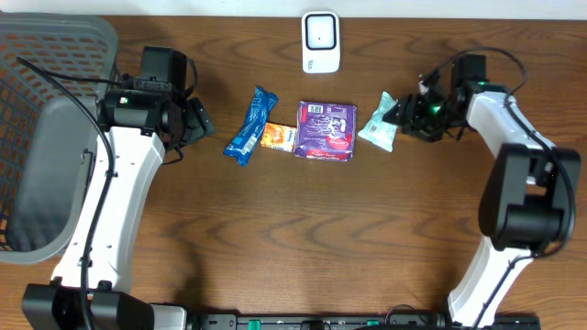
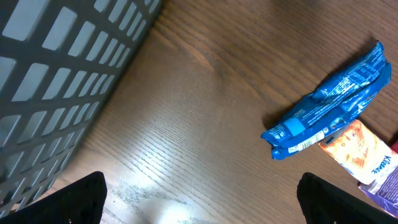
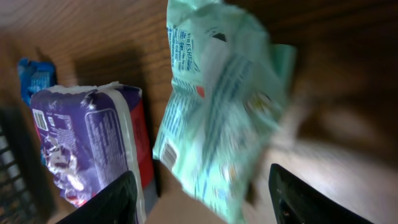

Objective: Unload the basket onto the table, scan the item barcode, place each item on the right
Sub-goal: 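Reach the right gripper to the green wipes pack and grasp it, then lift the wipes pack with the right gripper, turn it, set it down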

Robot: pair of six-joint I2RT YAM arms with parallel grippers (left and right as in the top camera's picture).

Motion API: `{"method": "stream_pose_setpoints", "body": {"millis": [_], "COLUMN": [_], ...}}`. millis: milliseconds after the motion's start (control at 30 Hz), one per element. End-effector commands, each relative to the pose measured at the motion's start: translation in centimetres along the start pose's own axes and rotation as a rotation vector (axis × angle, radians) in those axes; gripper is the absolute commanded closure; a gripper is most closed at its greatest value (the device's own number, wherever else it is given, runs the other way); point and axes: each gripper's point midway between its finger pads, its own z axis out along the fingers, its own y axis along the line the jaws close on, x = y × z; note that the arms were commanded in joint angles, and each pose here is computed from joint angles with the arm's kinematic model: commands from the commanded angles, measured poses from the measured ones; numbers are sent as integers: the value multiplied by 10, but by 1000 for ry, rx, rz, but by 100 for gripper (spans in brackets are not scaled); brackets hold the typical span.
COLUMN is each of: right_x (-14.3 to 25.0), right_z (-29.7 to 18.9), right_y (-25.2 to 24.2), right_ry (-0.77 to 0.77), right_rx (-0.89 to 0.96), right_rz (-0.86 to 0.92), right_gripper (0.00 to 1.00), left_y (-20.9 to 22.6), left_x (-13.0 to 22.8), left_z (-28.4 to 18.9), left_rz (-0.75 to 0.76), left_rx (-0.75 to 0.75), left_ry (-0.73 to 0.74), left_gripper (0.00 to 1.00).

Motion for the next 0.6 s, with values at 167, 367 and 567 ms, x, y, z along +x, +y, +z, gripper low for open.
{"method": "stream_pose_setpoints", "body": {"millis": [167, 367, 567], "right_x": [1, -4, -15], "right_z": [24, 19, -6], "right_y": [-5, -23, -28], "right_ry": [45, 20, -23], "right_rx": [-98, -9, 48], "right_rz": [-14, -3, 11], "right_gripper": [41, 89, 99], "left_y": [4, 4, 4], "left_x": [0, 0, 0], "left_z": [-1, -1, -1], "left_rz": [-5, -5, -5], "left_rx": [-18, -18, -18], "left_ry": [-9, -9, -9], "left_gripper": [2, 2, 2]}}
